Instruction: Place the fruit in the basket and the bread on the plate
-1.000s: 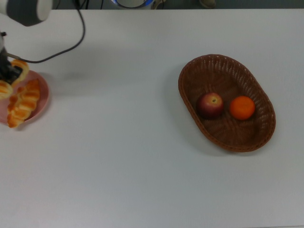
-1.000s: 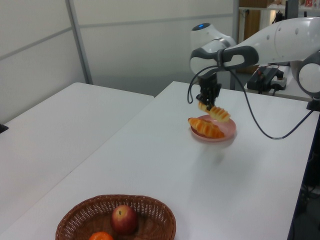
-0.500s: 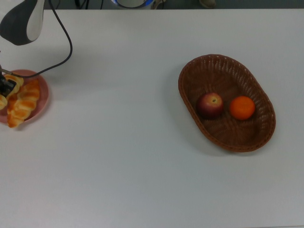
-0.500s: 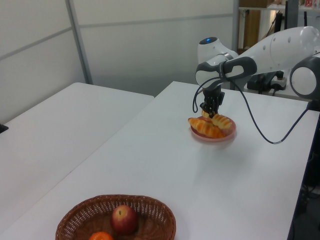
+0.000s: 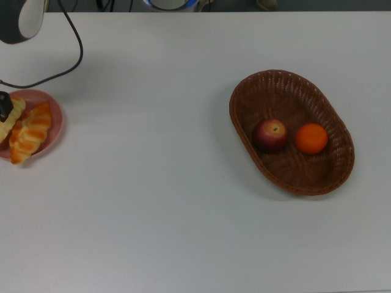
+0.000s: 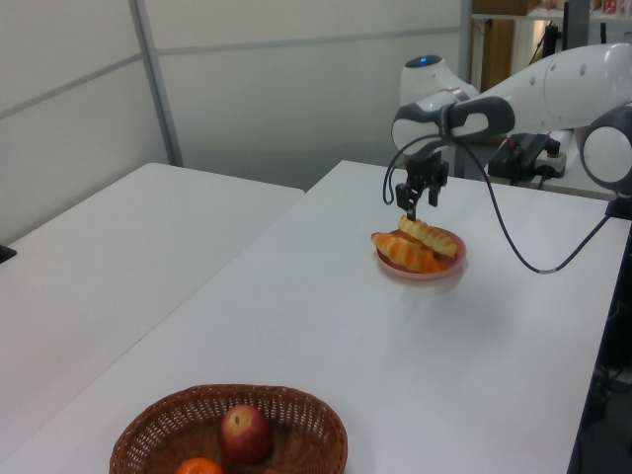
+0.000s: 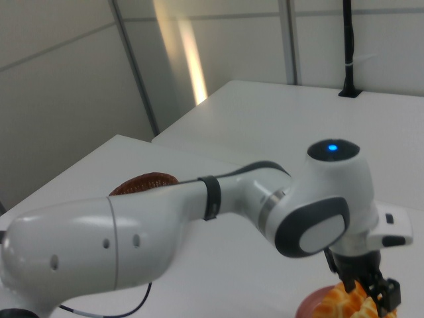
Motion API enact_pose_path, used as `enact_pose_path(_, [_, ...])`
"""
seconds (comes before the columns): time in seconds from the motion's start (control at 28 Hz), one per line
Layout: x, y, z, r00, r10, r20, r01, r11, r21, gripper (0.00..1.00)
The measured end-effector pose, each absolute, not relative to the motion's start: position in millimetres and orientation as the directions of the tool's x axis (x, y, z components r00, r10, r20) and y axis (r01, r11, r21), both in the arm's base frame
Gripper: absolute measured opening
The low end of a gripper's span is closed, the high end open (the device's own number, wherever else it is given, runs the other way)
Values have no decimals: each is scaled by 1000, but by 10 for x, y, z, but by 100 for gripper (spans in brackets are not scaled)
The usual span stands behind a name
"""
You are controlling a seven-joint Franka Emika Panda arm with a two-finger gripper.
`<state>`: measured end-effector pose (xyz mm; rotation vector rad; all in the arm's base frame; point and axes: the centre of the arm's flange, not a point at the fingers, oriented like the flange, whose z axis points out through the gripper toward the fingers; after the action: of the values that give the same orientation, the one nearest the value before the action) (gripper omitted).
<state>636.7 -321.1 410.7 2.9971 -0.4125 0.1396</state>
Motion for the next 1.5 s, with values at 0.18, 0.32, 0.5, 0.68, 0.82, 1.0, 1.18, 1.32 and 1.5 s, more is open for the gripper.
enact_pose_path(0.18, [6372, -2852, 4612, 963, -241, 125, -248, -968, 45, 96])
enact_pose_path(0.32, [6389, -2221, 5025, 982, -165, 92, -169, -985, 36, 100])
enact_pose_path(0.5, [6349, -1536, 5425, 995, -76, 72, -79, -996, 39, 100])
enact_pose_path(0.68, [6301, -1207, 5691, 995, -29, 95, -34, -998, 47, 100])
enact_pose_path(0.82, [6285, -1139, 5753, 995, -19, 102, -24, -998, 49, 100])
enact_pose_path(1.0, [6287, -1139, 5685, 996, -19, 90, -23, -999, 46, 100])
enact_pose_path(1.18, [6296, -1141, 5625, 997, -19, 79, -22, -999, 44, 100])
enact_pose_path(1.32, [6296, -1141, 5613, 997, -19, 77, -22, -999, 43, 100])
enact_pose_path(1.5, [6295, -1148, 5613, 997, -20, 77, -23, -999, 43, 100])
